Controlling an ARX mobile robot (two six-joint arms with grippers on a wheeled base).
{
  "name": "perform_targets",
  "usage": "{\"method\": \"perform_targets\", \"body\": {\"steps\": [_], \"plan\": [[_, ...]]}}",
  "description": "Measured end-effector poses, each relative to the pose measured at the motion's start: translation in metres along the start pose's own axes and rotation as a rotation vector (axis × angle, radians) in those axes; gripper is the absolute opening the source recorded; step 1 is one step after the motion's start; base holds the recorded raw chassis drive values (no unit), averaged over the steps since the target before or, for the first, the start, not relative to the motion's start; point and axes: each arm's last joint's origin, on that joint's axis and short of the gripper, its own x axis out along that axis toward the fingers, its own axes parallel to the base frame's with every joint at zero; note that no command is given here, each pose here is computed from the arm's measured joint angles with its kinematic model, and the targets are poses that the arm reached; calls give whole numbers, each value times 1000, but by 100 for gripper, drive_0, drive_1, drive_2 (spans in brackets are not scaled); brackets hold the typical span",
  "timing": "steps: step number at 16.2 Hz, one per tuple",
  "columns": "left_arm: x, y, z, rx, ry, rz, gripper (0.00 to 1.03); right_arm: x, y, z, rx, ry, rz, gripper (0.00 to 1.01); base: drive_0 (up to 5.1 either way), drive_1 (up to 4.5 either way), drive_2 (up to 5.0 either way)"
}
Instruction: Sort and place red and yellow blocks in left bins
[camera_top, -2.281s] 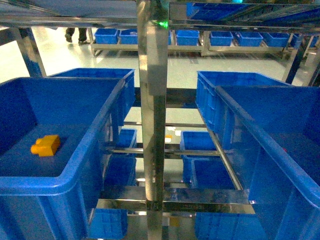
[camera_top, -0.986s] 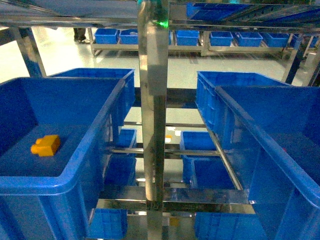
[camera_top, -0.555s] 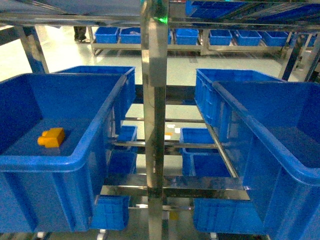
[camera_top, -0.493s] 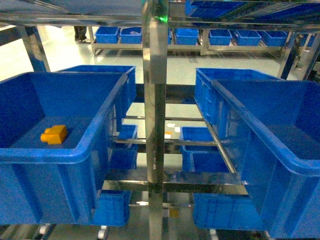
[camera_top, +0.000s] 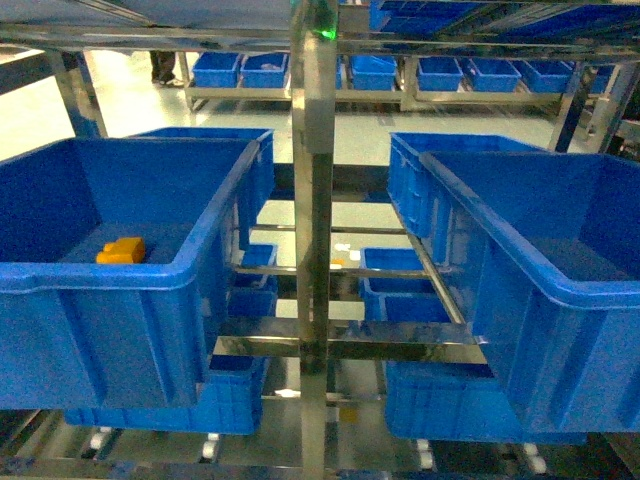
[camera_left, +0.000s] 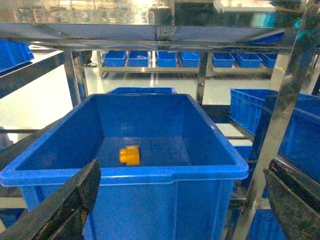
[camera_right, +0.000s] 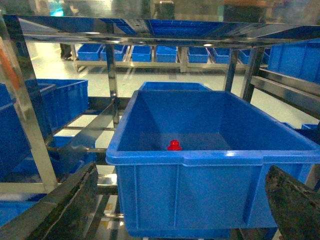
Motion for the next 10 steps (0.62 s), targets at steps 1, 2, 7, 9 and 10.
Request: {"method": "perform_targets", "body": {"steps": [1,2,7,9,10], "plan": [[0,0,0,0,0,0,98,0,0,0,0,0,0,98,0,0,0],[0,0,0,0,0,0,98,0,0,0,0,0,0,98,0,0,0],[0,0,0,0,0,0,98,0,0,0,0,0,0,98,0,0,0],[0,0,0,0,0,0,98,0,0,0,0,0,0,98,0,0,0],[0,0,0,0,0,0,98,0,0,0,0,0,0,98,0,0,0]]}}
